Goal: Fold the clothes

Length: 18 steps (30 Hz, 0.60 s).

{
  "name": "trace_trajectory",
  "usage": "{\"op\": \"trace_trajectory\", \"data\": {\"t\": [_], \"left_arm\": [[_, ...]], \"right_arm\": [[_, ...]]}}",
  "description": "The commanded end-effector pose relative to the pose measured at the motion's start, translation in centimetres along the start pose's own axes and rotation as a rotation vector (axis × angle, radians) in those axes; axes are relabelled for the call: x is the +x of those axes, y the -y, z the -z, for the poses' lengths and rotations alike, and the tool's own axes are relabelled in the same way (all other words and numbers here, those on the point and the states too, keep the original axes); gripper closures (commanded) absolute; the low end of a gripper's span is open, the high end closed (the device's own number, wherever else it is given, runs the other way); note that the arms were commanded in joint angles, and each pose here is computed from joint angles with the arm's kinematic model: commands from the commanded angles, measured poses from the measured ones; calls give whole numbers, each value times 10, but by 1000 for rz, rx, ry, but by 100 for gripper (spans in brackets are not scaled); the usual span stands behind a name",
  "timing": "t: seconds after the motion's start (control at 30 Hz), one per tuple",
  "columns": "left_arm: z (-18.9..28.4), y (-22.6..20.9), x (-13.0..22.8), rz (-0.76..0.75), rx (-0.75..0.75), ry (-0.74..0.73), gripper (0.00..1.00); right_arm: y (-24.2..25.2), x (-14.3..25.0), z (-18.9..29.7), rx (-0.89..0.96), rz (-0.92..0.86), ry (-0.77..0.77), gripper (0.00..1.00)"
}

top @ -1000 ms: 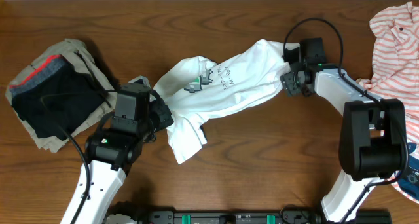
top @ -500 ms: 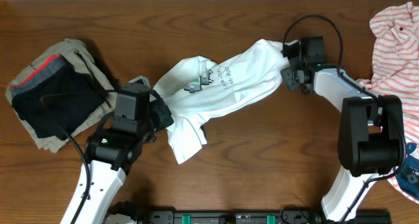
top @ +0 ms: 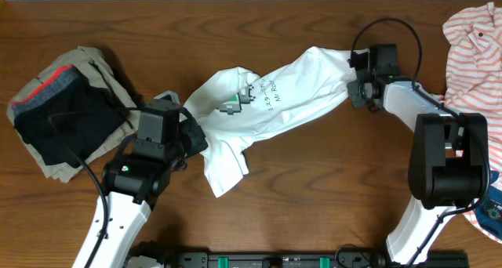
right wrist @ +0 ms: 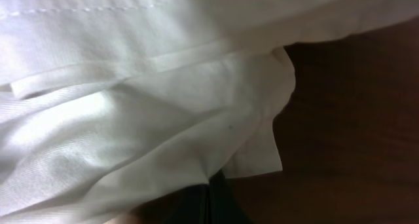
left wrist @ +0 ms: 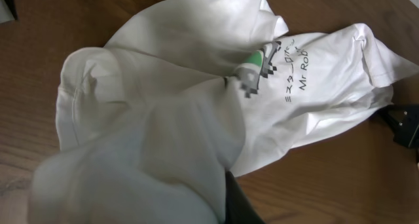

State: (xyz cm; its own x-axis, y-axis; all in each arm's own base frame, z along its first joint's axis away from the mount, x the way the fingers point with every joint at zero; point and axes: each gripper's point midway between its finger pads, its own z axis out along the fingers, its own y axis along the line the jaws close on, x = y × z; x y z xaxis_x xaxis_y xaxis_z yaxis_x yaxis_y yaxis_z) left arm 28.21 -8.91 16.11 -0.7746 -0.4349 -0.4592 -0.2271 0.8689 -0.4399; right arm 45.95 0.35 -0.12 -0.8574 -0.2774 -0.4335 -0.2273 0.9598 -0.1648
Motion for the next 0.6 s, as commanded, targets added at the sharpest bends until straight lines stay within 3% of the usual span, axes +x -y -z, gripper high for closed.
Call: {"op": "trace_trajectory", "data": {"t": [0.0, 0.17, 0.57], "left_arm": [[0, -2, -4, -6, -10, 13, 92], [0, -2, -4, -6, -10, 14, 92], [3, 4, -17, -36, 9, 73, 94]], "right_arm": [[-1, 28, -13, -2, -67, -91, 99], [1, 23, 12, 3, -156, -92, 99], [19, -8, 145, 40, -215, 77, 99]]}}
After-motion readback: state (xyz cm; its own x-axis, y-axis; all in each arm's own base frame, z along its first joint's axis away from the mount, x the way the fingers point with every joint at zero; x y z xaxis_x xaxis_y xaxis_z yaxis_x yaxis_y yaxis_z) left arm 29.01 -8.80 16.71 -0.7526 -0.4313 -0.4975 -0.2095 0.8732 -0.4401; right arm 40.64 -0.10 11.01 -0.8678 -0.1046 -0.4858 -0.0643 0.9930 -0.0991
